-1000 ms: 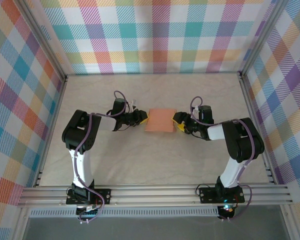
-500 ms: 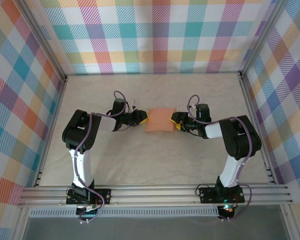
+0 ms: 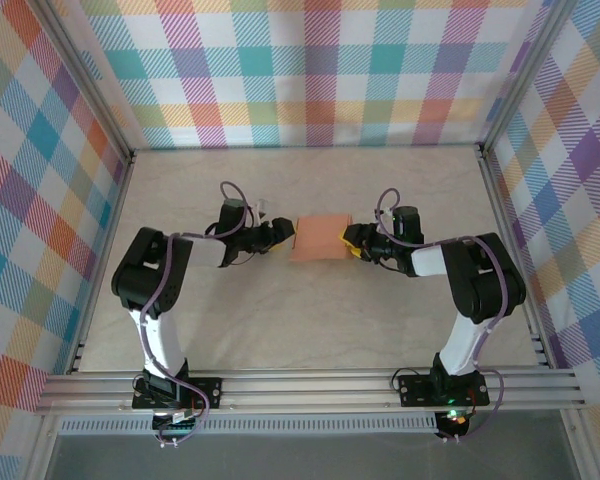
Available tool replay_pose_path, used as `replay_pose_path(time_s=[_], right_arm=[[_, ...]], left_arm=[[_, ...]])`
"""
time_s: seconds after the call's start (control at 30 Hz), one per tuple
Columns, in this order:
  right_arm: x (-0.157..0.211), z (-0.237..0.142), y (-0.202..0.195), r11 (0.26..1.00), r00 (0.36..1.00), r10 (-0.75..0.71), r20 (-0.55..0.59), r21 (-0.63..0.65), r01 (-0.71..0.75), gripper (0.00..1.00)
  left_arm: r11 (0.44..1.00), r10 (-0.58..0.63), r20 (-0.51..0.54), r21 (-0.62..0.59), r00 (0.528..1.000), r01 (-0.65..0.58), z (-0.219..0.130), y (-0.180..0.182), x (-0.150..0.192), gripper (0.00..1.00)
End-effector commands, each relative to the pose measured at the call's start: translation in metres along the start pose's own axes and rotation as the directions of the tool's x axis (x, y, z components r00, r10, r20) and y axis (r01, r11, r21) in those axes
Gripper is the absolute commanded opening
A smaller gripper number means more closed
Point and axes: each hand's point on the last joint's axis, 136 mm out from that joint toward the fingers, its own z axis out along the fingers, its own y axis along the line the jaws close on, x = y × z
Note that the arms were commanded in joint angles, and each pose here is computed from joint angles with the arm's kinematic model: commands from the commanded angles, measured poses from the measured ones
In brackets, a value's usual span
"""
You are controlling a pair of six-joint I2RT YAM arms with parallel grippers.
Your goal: Fold the paper box
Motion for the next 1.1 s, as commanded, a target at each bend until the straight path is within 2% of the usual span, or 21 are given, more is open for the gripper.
replay_pose_path(time_s=[0.0,0.1,0.17,0.27,0.33,0.47,0.53,0.63,0.7,0.8,0.87,0.93,1.07], right_arm=[[-0.007,-0.004,0.022,0.998,0.999,-0.046,0.014,-0.03,0.046,0.42],[-0.008,-0.007,0.029,0.998,0.999,-0.051,0.014,-0.039,0.052,0.43],[-0.009,-0.009,0.033,0.998,0.998,-0.054,0.015,-0.041,0.054,0.43],[-0.011,-0.014,0.04,0.997,0.998,-0.058,0.017,-0.044,0.059,0.43],[-0.013,-0.018,0.045,0.997,0.998,-0.061,0.02,-0.044,0.062,0.44],[-0.015,-0.026,0.055,0.997,0.998,-0.065,0.021,-0.05,0.066,0.44],[-0.016,-0.03,0.061,0.996,0.998,-0.059,0.014,-0.063,0.059,0.44],[-0.017,-0.037,0.069,0.995,0.998,-0.058,0.014,-0.078,0.058,0.44],[-0.018,-0.041,0.074,0.994,0.998,-0.065,0.023,-0.081,0.066,0.44],[-0.019,-0.045,0.08,0.993,0.997,-0.067,0.027,-0.092,0.069,0.44],[-0.018,-0.046,0.084,0.992,0.998,-0.065,0.022,-0.106,0.067,0.44],[-0.017,-0.048,0.088,0.991,0.998,-0.064,0.019,-0.118,0.066,0.44],[-0.015,-0.051,0.096,0.988,0.998,-0.065,0.011,-0.14,0.066,0.44]], left_arm=[[0.981,0.19,0.115,-0.051,0.975,-0.185,-0.027,-0.016,-0.023,0.81],[0.931,0.361,0.158,-0.117,0.919,-0.346,-0.045,-0.028,-0.027,0.85],[0.858,0.508,0.16,-0.184,0.846,-0.48,-0.056,-0.038,-0.026,0.86],[0.685,0.721,0.136,-0.286,0.68,-0.67,-0.067,-0.057,-0.018,0.9],[0.527,0.845,0.119,-0.351,0.522,-0.774,-0.072,-0.074,-0.009,0.93],[0.294,0.952,0.059,-0.45,0.301,-0.843,-0.079,-0.093,0.003,0.99],[0.155,0.983,-0.009,-0.502,0.184,-0.851,-0.08,-0.098,0.012,1.0],[-0.019,0.995,-0.092,-0.569,0.041,-0.822,-0.081,-0.106,0.019,1.0],[-0.112,0.991,-0.125,-0.608,-0.044,-0.786,-0.082,-0.111,0.023,1.0],[-0.224,0.973,-0.188,-0.635,-0.133,-0.739,-0.08,-0.113,0.025,1.0],[-0.28,0.958,-0.229,-0.639,-0.171,-0.716,-0.076,-0.111,0.026,1.0],[-0.326,0.943,-0.277,-0.634,-0.187,-0.701,-0.07,-0.108,0.025,1.0],[-0.378,0.924,-0.315,-0.655,-0.218,-0.654,-0.061,-0.108,0.023,1.0]])
